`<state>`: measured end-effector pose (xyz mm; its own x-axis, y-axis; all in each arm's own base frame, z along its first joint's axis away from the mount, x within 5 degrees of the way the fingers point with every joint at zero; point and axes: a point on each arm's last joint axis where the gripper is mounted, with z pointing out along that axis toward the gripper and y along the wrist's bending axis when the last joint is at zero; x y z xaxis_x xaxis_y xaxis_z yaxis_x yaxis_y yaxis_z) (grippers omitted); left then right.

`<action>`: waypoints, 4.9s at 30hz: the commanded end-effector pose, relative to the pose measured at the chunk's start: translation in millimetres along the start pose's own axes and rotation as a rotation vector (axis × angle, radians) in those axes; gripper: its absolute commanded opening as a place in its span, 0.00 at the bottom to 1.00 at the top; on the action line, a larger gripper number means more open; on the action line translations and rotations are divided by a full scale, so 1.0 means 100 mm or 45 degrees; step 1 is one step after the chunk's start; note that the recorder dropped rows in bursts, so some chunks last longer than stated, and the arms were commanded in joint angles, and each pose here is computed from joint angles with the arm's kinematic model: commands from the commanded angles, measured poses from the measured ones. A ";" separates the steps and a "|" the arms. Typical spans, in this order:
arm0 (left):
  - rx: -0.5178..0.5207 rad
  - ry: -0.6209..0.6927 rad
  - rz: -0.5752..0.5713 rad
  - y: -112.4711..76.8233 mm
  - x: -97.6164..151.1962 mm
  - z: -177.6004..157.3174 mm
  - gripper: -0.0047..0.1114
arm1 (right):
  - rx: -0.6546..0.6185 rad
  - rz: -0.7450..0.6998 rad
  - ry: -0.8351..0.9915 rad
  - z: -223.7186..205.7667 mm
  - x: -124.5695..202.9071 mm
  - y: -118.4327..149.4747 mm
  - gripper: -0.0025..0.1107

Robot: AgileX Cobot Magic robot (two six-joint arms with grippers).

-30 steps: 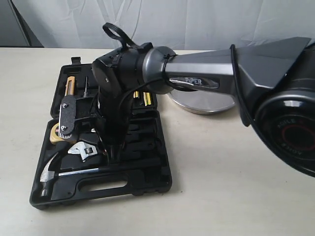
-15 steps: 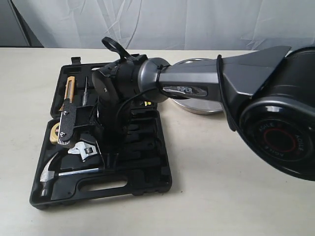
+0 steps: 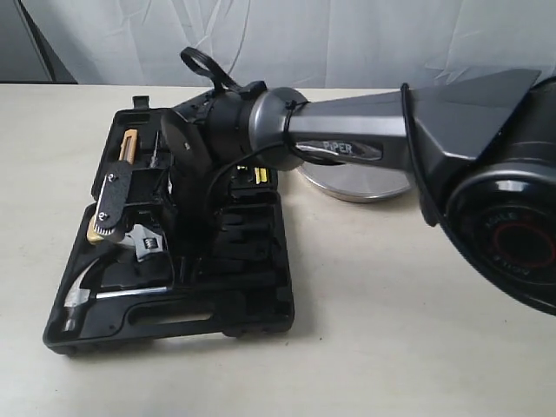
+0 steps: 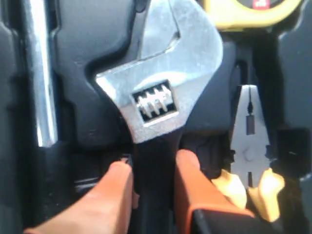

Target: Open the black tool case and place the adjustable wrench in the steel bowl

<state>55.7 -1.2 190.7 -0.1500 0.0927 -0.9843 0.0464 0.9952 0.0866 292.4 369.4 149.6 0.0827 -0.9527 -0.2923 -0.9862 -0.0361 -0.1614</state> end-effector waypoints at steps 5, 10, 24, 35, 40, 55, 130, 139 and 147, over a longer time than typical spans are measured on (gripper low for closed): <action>0.002 -0.004 -0.006 0.00 -0.01 0.00 0.04 | 0.106 0.019 -0.116 -0.37 -0.10 -0.10 0.02; 0.002 -0.004 -0.006 0.00 -0.01 0.00 0.04 | 0.121 0.023 -0.115 -0.40 -0.09 -0.11 0.02; 0.002 -0.004 -0.006 0.00 -0.01 0.00 0.04 | 0.293 0.446 -0.174 -0.58 0.49 -0.78 0.02; 0.002 -0.004 -0.006 0.00 -0.01 0.00 0.04 | 0.438 0.885 -0.197 -0.77 1.32 -1.35 0.02; 0.002 -0.004 -0.006 0.00 -0.01 0.00 0.04 | 0.494 1.030 -0.205 -0.85 1.64 -1.51 0.02; 0.002 -0.004 -0.006 0.00 -0.01 0.00 0.04 | 0.508 1.184 -0.136 -0.62 2.18 -1.67 0.02; 0.002 -0.004 -0.006 0.00 -0.01 0.00 0.04 | 0.579 1.612 -0.562 -1.78 2.46 0.85 0.02; 0.002 -0.004 -0.006 0.00 -0.01 0.00 0.04 | 0.847 1.424 -0.856 -2.40 2.41 1.09 0.02; 0.002 -0.004 -0.006 0.00 -0.01 0.00 0.04 | 1.136 1.165 -1.237 -2.67 2.69 2.33 0.02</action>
<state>55.7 -1.2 190.7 -0.1500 0.0927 -0.9843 0.0464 0.9952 0.0866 57.7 27.5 298.5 -0.0790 0.0023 -0.9969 -0.3872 0.9214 0.0328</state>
